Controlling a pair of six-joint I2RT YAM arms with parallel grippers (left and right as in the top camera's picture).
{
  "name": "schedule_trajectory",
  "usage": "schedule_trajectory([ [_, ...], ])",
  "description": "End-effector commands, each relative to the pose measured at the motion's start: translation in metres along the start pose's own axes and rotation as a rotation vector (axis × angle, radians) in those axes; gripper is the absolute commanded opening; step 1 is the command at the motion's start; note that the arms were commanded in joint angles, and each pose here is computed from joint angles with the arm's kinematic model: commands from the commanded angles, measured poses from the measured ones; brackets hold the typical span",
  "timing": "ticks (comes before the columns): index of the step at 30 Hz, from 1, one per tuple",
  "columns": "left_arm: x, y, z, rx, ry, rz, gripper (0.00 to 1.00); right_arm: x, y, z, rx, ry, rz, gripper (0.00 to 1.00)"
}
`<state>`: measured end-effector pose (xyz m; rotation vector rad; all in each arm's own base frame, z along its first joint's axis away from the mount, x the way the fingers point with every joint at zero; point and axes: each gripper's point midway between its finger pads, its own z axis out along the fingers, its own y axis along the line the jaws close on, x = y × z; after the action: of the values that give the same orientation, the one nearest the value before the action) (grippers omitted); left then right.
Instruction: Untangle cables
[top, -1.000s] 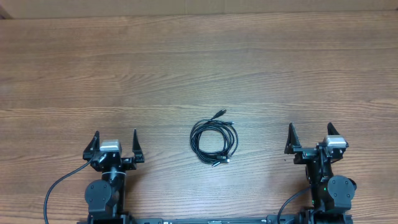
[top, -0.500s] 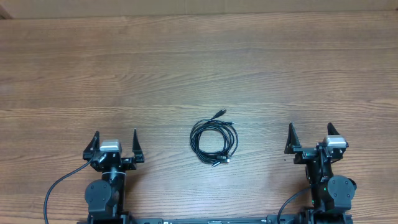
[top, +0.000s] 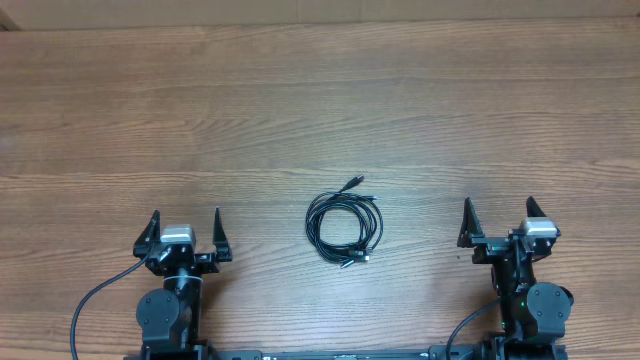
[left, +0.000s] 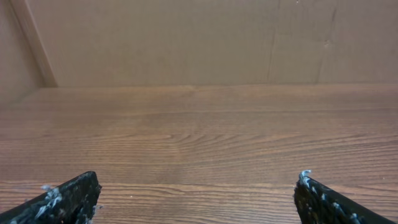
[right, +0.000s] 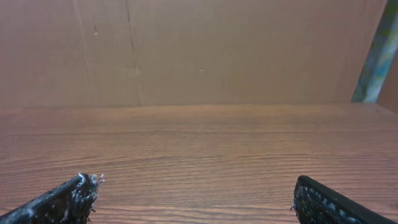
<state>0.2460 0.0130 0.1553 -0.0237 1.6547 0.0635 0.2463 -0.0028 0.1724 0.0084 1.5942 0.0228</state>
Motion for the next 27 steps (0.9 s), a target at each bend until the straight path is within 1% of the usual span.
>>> schedule_trajectory([
  [1,-0.001,-0.004,0.0,0.018,-0.008,-0.02,0.99,0.001,0.001,0.0,-0.009,-0.005,0.04,1.0],
  [4,-0.001,-0.003,0.0,0.018,-0.004,-0.121,0.99,0.002,0.0,0.0,-0.003,-0.002,0.106,1.0],
  [8,-0.001,-0.007,-0.001,0.038,0.003,-0.175,1.0,0.005,-0.006,0.0,0.034,0.019,0.17,1.0],
  [10,-0.002,-0.011,-0.002,0.059,0.014,-0.21,1.0,0.008,-0.009,-0.002,0.06,0.065,0.186,1.0],
  [14,0.0,-0.017,-0.008,0.092,0.072,-0.216,1.0,0.01,-0.01,-0.006,0.075,0.148,0.189,1.0],
  [20,-0.013,-0.017,-0.015,0.087,0.132,-0.216,1.0,-0.006,-0.009,-0.006,0.083,0.237,0.193,1.0],
  [23,-0.017,-0.02,-0.016,0.101,0.186,-0.215,1.0,-0.008,-0.008,-0.006,0.085,0.333,0.198,1.0],
  [27,-0.022,-0.033,-0.015,0.172,0.278,-0.225,0.99,-0.012,-0.007,-0.006,0.092,0.464,0.204,1.0],
])
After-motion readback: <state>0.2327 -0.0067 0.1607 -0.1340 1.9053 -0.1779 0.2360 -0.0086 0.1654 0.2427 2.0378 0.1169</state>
